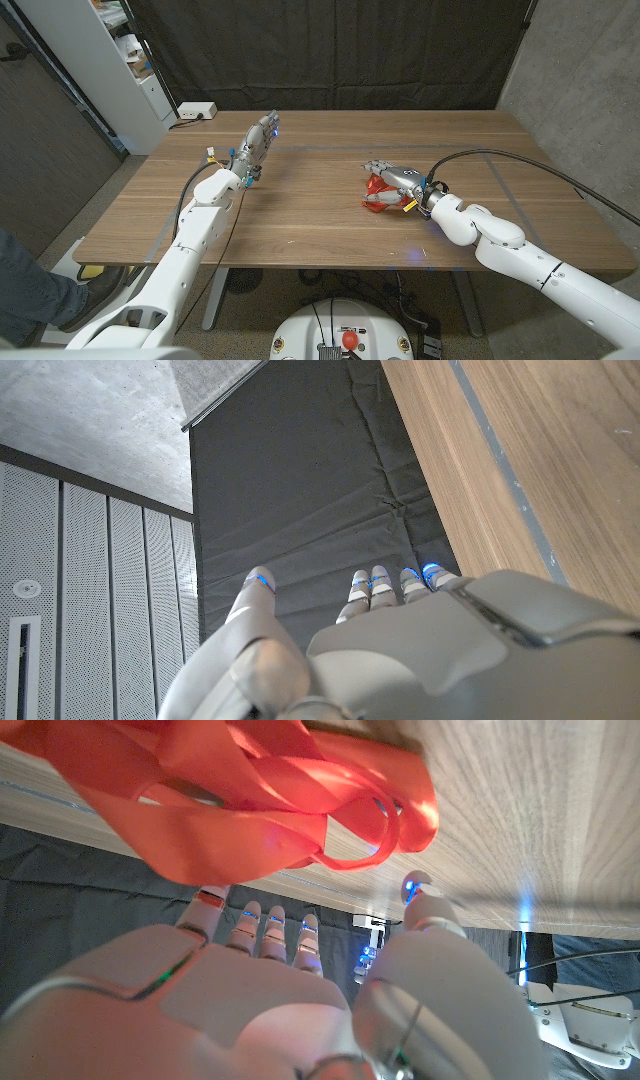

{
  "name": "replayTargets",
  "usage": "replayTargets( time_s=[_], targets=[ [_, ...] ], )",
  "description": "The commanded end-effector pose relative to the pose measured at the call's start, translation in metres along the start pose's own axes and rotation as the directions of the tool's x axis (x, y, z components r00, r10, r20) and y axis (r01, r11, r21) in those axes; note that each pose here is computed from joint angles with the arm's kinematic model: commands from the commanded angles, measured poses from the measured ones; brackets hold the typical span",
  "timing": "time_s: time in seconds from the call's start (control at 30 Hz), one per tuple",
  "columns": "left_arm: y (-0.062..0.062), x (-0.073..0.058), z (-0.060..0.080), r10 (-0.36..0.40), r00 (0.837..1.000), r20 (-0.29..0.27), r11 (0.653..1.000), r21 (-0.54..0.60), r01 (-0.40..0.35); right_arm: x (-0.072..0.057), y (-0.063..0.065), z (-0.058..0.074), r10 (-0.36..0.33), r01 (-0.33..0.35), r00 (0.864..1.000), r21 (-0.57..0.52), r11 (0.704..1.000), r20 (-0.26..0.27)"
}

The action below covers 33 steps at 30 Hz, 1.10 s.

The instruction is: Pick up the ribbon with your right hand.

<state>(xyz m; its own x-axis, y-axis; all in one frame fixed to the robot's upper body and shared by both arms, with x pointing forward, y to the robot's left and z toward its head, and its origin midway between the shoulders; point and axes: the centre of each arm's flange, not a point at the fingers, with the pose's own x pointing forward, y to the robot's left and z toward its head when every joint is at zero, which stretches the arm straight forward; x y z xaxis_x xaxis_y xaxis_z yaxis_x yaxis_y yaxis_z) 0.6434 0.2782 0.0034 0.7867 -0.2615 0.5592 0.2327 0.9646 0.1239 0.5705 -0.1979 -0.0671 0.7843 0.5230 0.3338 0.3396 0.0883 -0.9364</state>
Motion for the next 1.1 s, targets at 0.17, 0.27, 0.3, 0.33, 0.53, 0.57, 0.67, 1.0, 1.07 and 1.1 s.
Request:
replayTargets(
  time_s=[0.17,0.27,0.3,0.33,0.53,0.57,0.67,1.0,1.07,1.1],
  targets=[
    [-0.001,-0.004,0.0,0.012,1.0,0.0,1.0,0.003,-0.012,0.001,0.006,-0.012,-0.002,0.002,1.0,0.005,1.0,-0.013],
    [-0.001,-0.004,-0.001,0.014,1.0,0.0,1.0,0.001,-0.014,0.001,0.008,-0.015,-0.006,0.006,1.0,0.006,1.0,-0.014],
    [-0.001,-0.005,-0.001,0.014,1.0,0.0,1.0,0.002,-0.014,0.001,0.008,-0.016,-0.006,0.006,1.0,0.006,1.0,-0.015],
    [-0.001,-0.005,-0.001,0.014,1.0,-0.001,1.0,0.002,-0.014,0.0,0.008,-0.017,-0.008,0.008,1.0,0.004,1.0,-0.015],
    [-0.002,-0.005,-0.001,0.014,1.0,0.0,1.0,0.0,-0.014,0.001,0.011,-0.022,-0.004,0.004,1.0,0.003,1.0,-0.021],
    [-0.002,-0.005,0.0,0.013,1.0,0.0,1.0,0.001,-0.013,0.001,0.012,-0.023,-0.004,0.004,1.0,0.003,1.0,-0.021],
    [-0.003,-0.004,0.0,0.012,1.0,-0.001,1.0,0.002,-0.012,0.001,0.015,-0.026,0.001,-0.001,1.0,0.004,1.0,-0.027],
    [-0.007,-0.002,0.0,0.006,1.0,-0.007,1.0,0.004,-0.006,0.0,0.024,-0.034,0.014,-0.014,0.999,0.005,1.0,-0.046],
    [-0.008,-0.002,0.0,0.005,1.0,-0.008,1.0,0.004,-0.005,-0.001,0.024,-0.035,0.012,-0.011,0.999,0.012,1.0,-0.045],
    [-0.009,-0.002,0.0,0.004,1.0,-0.009,1.0,0.005,-0.004,-0.001,0.024,-0.035,0.01,-0.009,0.999,0.013,1.0,-0.044]
  ],
)
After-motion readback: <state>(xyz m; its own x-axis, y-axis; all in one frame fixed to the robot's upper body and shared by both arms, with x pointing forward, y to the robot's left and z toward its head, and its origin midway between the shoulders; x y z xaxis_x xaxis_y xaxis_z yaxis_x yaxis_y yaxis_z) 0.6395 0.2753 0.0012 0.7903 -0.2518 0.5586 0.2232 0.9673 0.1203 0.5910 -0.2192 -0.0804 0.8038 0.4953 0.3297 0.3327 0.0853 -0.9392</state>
